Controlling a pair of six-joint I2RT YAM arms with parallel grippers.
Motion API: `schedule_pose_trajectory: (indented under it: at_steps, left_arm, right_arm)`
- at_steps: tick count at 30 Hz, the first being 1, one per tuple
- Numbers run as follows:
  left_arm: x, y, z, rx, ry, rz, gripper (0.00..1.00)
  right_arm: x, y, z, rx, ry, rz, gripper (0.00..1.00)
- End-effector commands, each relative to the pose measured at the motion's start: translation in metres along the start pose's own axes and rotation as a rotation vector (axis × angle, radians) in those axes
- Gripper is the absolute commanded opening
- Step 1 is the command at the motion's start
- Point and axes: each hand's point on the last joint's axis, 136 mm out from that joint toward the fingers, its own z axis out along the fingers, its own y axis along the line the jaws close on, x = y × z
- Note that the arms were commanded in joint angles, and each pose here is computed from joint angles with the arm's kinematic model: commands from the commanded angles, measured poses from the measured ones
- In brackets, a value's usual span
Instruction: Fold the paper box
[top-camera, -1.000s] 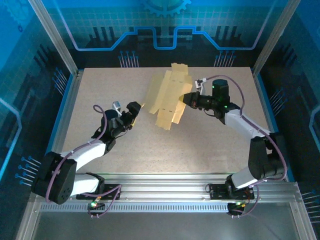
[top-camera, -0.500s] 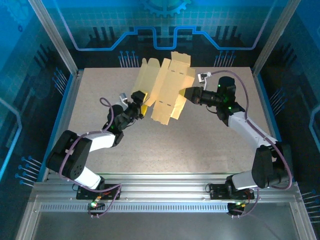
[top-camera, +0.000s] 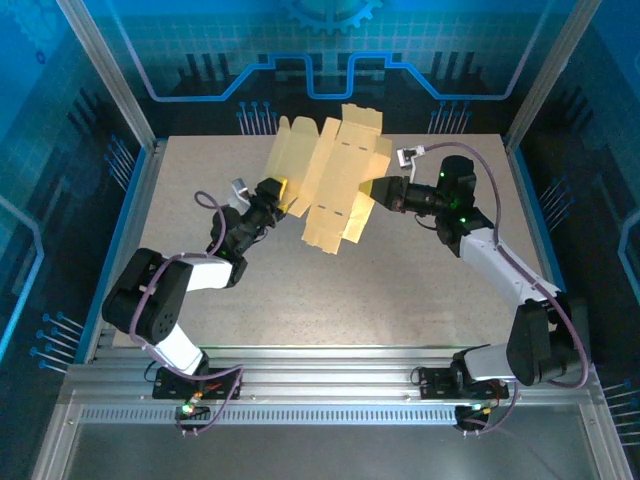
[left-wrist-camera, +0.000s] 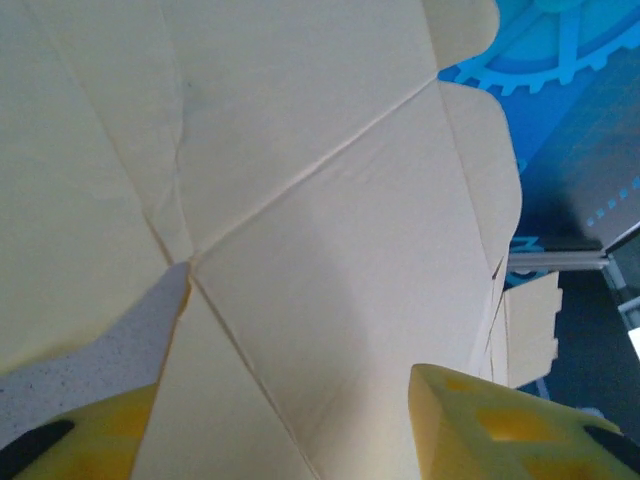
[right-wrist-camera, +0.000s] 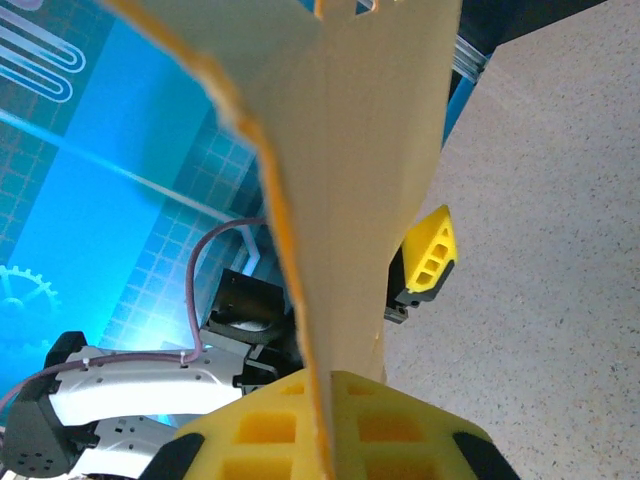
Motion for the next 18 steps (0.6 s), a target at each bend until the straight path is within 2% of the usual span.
schedule_pose_trajectory:
  at_steps: [1,3,6,13,18]
  left_arm:
    - [0.002,-0.035,-0.004,0.130,0.003,0.047,0.33]
    - [0.003,-0.037,-0.006,0.134,0.005,0.077,0.25]
    - [0.005,-0.039,-0.010,0.127,0.002,0.145,0.18]
    - [0.010,-0.031,-0.024,0.083,-0.034,0.325,0.11]
    - [0.024,-0.020,-0.034,-0.015,-0.054,0.619,0.11]
  right_arm:
    - [0.000,0.006,-0.005,-0.005,0.001,-0.020,0.00]
    - [0.003,-0.001,-0.004,0.023,0.014,-0.006,0.00]
    - [0.008,-0.009,-0.001,0.065,0.035,0.006,0.00]
    - [0.011,-0.028,0.004,0.147,0.038,0.054,0.00]
    - [0.019,-0.050,0.007,0.291,0.069,0.113,0.00]
